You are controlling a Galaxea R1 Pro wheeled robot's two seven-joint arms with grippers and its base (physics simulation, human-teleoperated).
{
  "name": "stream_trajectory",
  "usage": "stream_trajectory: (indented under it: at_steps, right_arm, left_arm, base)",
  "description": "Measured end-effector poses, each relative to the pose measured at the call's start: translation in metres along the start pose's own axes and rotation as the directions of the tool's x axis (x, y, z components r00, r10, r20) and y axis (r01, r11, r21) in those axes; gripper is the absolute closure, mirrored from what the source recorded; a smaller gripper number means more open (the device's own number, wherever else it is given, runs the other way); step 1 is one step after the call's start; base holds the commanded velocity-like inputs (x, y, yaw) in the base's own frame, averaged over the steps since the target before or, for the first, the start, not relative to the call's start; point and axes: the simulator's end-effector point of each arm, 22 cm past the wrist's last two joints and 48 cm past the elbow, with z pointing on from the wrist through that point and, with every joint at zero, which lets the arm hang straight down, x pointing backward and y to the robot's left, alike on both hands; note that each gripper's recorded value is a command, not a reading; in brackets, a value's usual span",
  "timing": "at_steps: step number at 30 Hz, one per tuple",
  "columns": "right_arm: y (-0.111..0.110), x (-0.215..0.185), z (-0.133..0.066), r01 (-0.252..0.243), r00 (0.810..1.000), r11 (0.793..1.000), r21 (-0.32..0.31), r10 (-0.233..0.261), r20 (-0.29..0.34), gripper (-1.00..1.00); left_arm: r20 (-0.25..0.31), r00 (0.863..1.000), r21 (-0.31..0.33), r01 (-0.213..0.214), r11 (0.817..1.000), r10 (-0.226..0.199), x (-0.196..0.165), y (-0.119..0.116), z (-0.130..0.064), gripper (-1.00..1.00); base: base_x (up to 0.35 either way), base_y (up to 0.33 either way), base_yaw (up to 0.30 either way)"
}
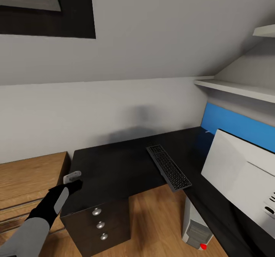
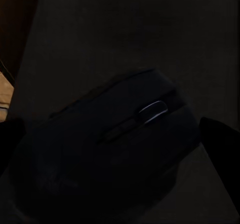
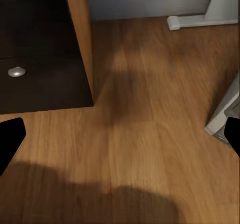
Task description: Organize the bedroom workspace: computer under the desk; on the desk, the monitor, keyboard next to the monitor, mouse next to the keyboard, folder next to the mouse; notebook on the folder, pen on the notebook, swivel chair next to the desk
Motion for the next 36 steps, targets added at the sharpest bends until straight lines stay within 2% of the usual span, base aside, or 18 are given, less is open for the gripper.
stream_trajectory:
  at_steps: [5,8,11,12,14,18,24,36]
  right_arm:
    - [0.003,-0.036,0.034,-0.002,1.0,1.0,0.024,0.003,-0.024,-1.0]
    - [0.004,-0.044,0.04,-0.008,0.999,0.999,0.031,0.009,-0.035,-1.0]
    - [0.006,-0.037,0.038,-0.011,0.999,1.0,0.027,0.013,-0.052,-1.0]
    - [0.011,-0.032,0.029,-0.02,1.0,1.0,0.017,0.02,-0.016,-1.0]
    - [0.012,-0.035,0.027,-0.023,1.0,1.0,0.014,0.023,0.015,-1.0]
    - [0.013,-0.037,0.025,-0.025,0.999,1.0,0.012,0.024,0.037,-1.0]
    - [0.015,-0.037,0.023,-0.023,0.999,1.0,0.005,0.023,0.045,-1.0]
    - [0.016,-0.037,0.023,-0.021,0.999,1.0,0.002,0.021,0.046,-1.0]
  left_arm:
    - [0.001,1.0,-0.004,0.028,1.0,-0.028,-0.003,0.007,-0.001,1.0]
    - [-0.003,0.999,-0.006,0.045,0.999,-0.045,-0.001,0.009,0.0,1.0]
    - [-0.012,0.999,-0.009,0.049,0.999,-0.049,0.004,0.011,0.001,1.0]
    - [-0.019,0.999,-0.013,0.051,0.999,-0.051,0.008,0.012,0.002,1.0]
    - [-0.02,0.998,-0.013,0.051,0.999,-0.052,0.009,0.012,0.002,1.0]
    - [-0.031,0.998,-0.018,0.052,0.999,-0.052,0.014,0.013,0.003,1.0]
    - [-0.069,0.996,-0.028,0.049,0.998,-0.051,0.032,0.016,0.006,1.0]
    - [-0.074,0.996,-0.032,0.052,0.998,-0.054,0.034,0.017,0.006,1.0]
  base:
    - [0.0,0.0,0.0]
    - [0.0,0.0,0.0]
    - [0.0,0.0,0.0]
    - [0.0,0.0,0.0]
    - [0.0,0.0,0.0]
    - [0.0,0.0,0.0]
    - [0.042,0.0,0.0]
    - [0.167,0.0,0.0]
